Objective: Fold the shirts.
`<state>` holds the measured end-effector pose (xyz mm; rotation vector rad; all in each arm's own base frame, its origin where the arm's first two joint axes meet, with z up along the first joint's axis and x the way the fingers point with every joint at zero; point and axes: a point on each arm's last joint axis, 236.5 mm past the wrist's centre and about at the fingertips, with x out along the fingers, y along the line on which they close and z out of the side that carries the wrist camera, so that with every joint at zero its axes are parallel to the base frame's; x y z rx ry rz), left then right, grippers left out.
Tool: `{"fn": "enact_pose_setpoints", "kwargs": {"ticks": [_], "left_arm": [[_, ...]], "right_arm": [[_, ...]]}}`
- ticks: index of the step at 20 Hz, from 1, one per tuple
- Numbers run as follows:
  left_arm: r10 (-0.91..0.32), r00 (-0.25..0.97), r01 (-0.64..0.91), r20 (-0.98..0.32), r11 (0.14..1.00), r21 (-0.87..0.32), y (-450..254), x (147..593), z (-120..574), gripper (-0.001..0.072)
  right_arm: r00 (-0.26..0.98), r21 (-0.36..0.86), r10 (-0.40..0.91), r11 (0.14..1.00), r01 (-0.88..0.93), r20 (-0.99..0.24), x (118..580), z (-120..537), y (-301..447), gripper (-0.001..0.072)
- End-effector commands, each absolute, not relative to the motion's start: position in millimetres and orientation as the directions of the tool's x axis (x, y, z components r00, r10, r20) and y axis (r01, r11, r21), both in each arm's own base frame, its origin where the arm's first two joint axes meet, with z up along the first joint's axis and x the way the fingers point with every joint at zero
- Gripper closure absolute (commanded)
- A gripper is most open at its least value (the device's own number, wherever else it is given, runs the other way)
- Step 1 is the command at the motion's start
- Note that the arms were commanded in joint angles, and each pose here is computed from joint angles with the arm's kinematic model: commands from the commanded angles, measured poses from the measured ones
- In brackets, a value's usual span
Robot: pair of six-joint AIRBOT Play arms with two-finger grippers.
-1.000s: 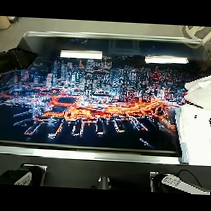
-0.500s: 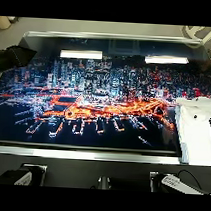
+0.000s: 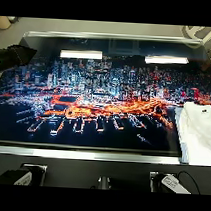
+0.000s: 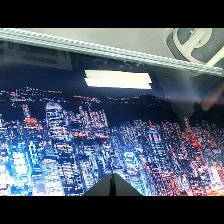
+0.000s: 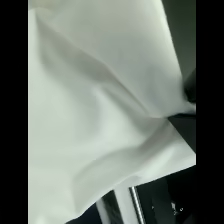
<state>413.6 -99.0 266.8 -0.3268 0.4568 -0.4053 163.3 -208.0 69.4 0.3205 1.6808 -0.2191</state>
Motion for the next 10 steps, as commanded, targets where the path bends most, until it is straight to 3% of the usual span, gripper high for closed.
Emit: {"fn": "enact_pose_setpoints", "kwargs": {"ticks": [1, 3, 4, 6, 7, 10], "left_arm": [[-0.444, 0.821, 0.309, -0.358, 0.874, -0.374, -98.5, 414.6, 266.2, 0.0678], [-0.444, 0.821, 0.309, -0.358, 0.874, -0.374, -98.5, 414.6, 266.2, 0.0678], [-0.444, 0.821, 0.309, -0.358, 0.874, -0.374, -98.5, 414.6, 266.2, 0.0678], [-0.444, 0.821, 0.309, -0.358, 0.874, -0.374, -98.5, 414.5, 266.1, 0.0678], [-0.444, 0.821, 0.309, -0.358, 0.874, -0.375, -98.5, 414.5, 266.1, 0.0678], [-0.451, 0.818, 0.313, -0.357, 0.87, -0.382, -100.2, 413.8, 266.4, 0.0678]], "right_arm": [[-0.213, -0.021, 0.053, 0.943, 0.331, -0.976, 138.8, 40.0, -213.9, 0.0688], [-0.204, -0.024, 0.046, 0.944, 0.329, -0.978, 140.9, 36.3, -215.6, 0.0666], [-0.198, -0.02, 0.049, 0.944, 0.329, -0.979, 142.3, 36.1, -214.8, 0.0557], [-0.189, -0.01, 0.055, 0.945, 0.326, -0.98, 144.4, 35.8, -213.4, 0.0063], [-0.177, -0.016, 0.04, 0.953, 0.302, -0.983, 147.2, 36.1, -216.9, 0.0021], [-0.043, -0.078, -0.069, 0.968, 0.239, -0.997, 178.6, 56.7, -241.9, 0.0021]]}}
